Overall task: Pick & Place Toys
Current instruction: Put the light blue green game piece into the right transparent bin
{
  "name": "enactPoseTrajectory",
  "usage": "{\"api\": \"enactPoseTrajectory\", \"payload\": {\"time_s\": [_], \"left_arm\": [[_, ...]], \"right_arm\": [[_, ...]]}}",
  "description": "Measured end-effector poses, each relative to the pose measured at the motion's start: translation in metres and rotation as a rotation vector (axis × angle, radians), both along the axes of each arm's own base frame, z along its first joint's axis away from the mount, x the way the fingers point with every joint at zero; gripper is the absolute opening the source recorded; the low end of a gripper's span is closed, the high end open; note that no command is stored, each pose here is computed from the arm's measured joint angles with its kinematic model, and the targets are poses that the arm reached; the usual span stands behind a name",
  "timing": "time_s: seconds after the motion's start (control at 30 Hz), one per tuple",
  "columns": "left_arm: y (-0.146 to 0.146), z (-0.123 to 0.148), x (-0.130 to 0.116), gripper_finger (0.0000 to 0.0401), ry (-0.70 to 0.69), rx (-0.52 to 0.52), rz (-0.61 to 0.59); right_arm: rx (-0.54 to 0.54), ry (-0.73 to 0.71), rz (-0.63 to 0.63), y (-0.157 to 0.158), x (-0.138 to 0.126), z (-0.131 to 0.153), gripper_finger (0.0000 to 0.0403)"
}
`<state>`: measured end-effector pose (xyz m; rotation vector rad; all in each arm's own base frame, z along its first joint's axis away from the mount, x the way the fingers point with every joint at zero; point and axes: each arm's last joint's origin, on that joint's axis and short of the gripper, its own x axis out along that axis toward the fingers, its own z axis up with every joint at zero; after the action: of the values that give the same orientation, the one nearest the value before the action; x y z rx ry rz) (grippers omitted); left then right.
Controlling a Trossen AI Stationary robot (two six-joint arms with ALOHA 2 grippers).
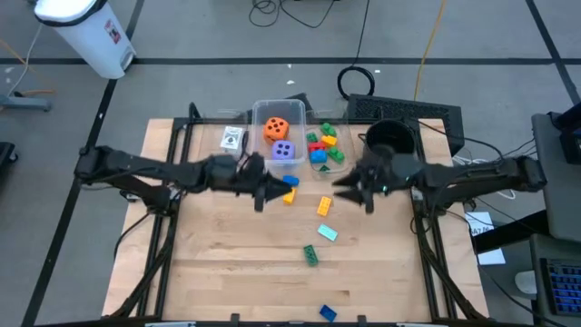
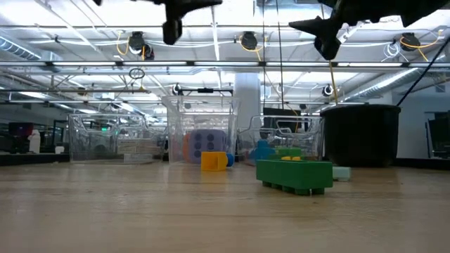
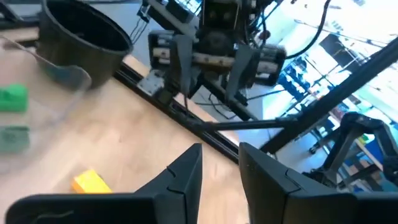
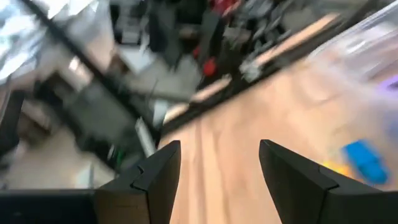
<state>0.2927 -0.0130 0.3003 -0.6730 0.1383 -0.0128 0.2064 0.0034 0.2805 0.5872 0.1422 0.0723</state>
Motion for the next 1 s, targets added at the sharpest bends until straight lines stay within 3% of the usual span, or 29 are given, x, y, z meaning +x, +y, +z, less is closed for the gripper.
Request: {"api": "enactPoseTrajectory", "payload": {"time_s": [0.13, 0.37, 0.67, 0.8, 1.0], "left_arm": [[-0.028, 0.0, -0.007, 0.0108, 0.016, -0.003, 0.003], [-0.048, 0.013, -0.022, 0.0108, -0.033, -0.007, -0.015], [-0.066, 0.032, -0.045, 0.0108, -0.099, -0.02, -0.103], [-0.081, 0.035, -0.054, 0.0108, -0.113, -0.021, -0.144], [-0.105, 0.035, -0.064, 0.0108, -0.114, 0.008, -0.191]], "right_arm": [[-0.055, 0.091, 0.124, 0.032, 0.011, -0.017, 0.021], [-0.18, 0.267, 0.177, 0.085, 0.019, -0.056, 0.021], [-0.274, 0.392, -0.004, 0.125, 0.045, -0.092, 0.021], [-0.347, 0.444, -0.121, 0.129, 0.054, -0.113, 0.021], [-0.253, 0.579, -0.226, 0.126, 0.051, -0.136, 0.021]]}}
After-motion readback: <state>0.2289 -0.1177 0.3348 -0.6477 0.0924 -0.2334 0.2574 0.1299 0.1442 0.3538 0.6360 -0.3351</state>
